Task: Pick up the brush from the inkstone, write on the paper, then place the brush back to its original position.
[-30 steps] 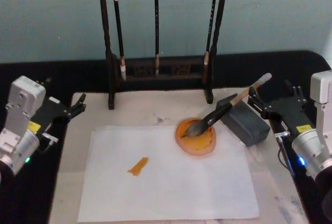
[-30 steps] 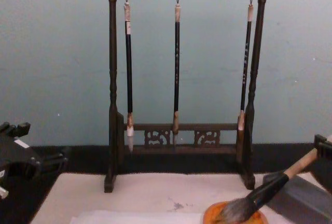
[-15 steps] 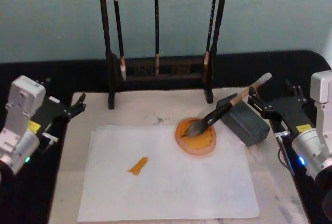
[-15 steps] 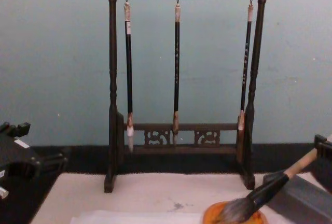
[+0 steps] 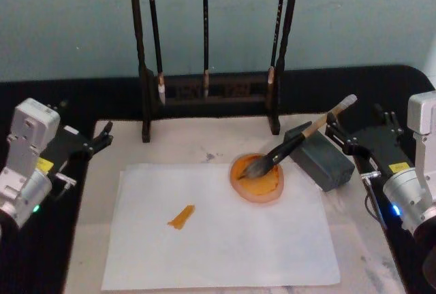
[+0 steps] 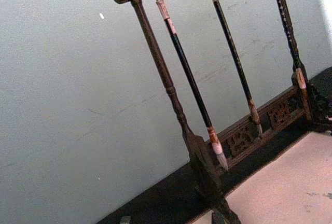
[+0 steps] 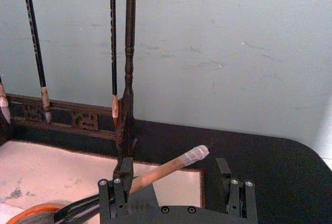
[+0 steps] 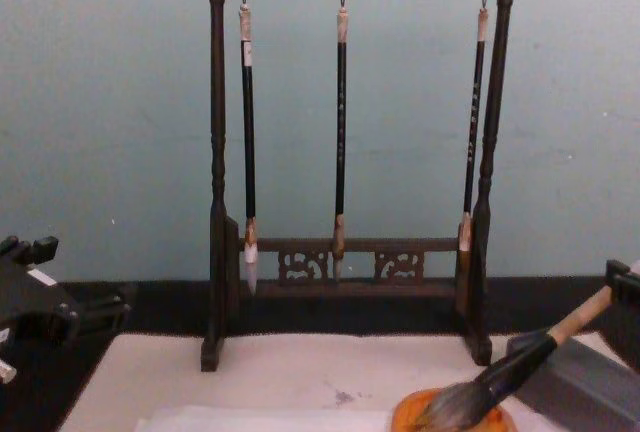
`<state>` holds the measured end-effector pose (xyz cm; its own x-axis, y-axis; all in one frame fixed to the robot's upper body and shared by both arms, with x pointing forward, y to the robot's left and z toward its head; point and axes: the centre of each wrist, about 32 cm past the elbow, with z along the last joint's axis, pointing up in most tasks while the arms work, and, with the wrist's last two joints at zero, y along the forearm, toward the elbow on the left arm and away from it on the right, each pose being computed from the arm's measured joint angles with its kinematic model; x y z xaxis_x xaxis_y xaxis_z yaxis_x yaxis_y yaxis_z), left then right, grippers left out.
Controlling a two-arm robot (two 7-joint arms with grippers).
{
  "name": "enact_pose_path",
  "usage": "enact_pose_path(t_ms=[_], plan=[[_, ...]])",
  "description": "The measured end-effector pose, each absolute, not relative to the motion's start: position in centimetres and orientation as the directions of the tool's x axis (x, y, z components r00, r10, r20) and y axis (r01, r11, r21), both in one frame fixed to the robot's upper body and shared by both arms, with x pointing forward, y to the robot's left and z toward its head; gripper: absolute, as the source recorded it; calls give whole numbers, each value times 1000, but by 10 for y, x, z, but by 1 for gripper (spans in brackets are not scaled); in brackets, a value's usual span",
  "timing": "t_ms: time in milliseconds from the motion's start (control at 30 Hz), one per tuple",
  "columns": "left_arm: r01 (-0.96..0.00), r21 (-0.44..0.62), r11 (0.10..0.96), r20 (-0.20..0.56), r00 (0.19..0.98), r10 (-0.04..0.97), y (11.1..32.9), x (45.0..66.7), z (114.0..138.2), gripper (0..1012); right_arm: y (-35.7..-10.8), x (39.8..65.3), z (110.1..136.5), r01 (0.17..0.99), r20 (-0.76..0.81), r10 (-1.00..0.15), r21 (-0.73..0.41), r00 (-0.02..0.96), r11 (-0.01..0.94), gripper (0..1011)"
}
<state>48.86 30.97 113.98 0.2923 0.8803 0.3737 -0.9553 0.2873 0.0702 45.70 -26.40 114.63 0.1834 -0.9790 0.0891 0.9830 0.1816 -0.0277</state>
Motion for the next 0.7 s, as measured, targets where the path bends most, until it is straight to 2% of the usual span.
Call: enact_pose_path(t_ms=[700], plan=[[-955, 70, 287, 374, 292, 880, 310, 489, 1140, 1010, -264, 457, 1146, 983, 89, -979, -28, 183, 182, 1000]])
